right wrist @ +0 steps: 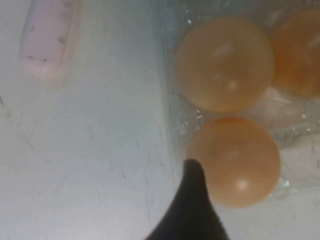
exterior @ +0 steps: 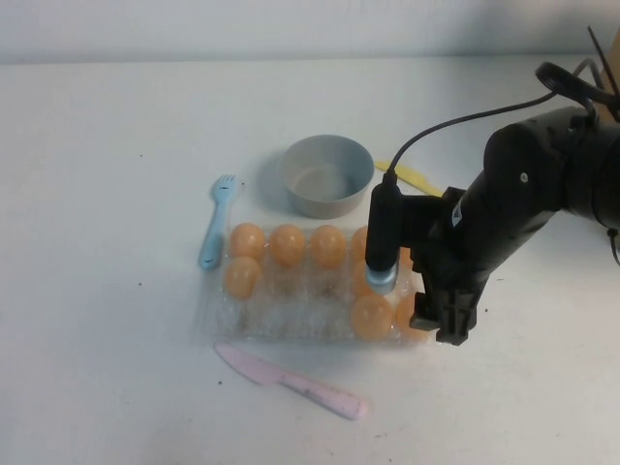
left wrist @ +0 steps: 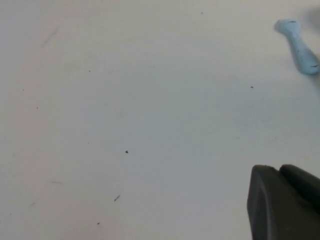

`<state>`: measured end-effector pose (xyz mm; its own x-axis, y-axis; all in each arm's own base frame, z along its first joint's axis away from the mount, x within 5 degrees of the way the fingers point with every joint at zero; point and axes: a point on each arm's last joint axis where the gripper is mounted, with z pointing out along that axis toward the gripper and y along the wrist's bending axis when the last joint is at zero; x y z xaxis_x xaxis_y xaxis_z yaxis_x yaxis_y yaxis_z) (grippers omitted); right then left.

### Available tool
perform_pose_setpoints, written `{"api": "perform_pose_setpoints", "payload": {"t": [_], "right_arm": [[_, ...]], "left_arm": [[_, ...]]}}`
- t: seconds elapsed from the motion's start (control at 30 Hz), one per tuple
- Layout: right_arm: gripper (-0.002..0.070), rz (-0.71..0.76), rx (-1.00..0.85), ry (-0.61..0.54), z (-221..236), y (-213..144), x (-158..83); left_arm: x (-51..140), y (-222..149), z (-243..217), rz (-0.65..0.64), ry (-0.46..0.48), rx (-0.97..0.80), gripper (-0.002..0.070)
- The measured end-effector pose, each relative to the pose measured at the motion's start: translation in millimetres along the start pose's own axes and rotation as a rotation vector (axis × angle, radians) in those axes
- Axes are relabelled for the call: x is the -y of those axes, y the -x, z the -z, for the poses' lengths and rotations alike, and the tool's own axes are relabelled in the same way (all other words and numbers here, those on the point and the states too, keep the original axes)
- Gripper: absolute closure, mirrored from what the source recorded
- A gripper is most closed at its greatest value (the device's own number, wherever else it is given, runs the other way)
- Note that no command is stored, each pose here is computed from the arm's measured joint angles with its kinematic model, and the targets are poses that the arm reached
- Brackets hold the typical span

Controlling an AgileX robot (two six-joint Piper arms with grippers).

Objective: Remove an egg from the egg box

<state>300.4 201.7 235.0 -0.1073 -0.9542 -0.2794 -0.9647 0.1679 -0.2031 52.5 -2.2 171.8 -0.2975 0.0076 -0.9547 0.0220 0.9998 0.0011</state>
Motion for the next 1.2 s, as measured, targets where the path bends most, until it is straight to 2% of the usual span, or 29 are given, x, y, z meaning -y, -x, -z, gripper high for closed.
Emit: {"api": "perform_pose_setpoints", "payload": {"t": [0.5, 0.67, 0.87, 1.2], "right_arm": [[0.0188, 0.020, -0.026, 0.037, -24, -1, 1], [0.0227, 0.015, -0.030, 0.050, -31, -1, 1], [0.0316, -0.006, -0.004, 0.048, -32, 1, 1], [0.0317, -0.021, 0.001, 0.062, -14, 13, 10]], "left_arm": [[0.0, 0, 0, 0.000, 0.000, 0.000, 0.0678], [0.0, 0, 0, 0.000, 0.000, 0.000, 0.0678], [0.0, 0, 0, 0.000, 0.000, 0.000, 0.0678], [0.0, 0, 0, 0.000, 0.000, 0.000, 0.0678]]}}
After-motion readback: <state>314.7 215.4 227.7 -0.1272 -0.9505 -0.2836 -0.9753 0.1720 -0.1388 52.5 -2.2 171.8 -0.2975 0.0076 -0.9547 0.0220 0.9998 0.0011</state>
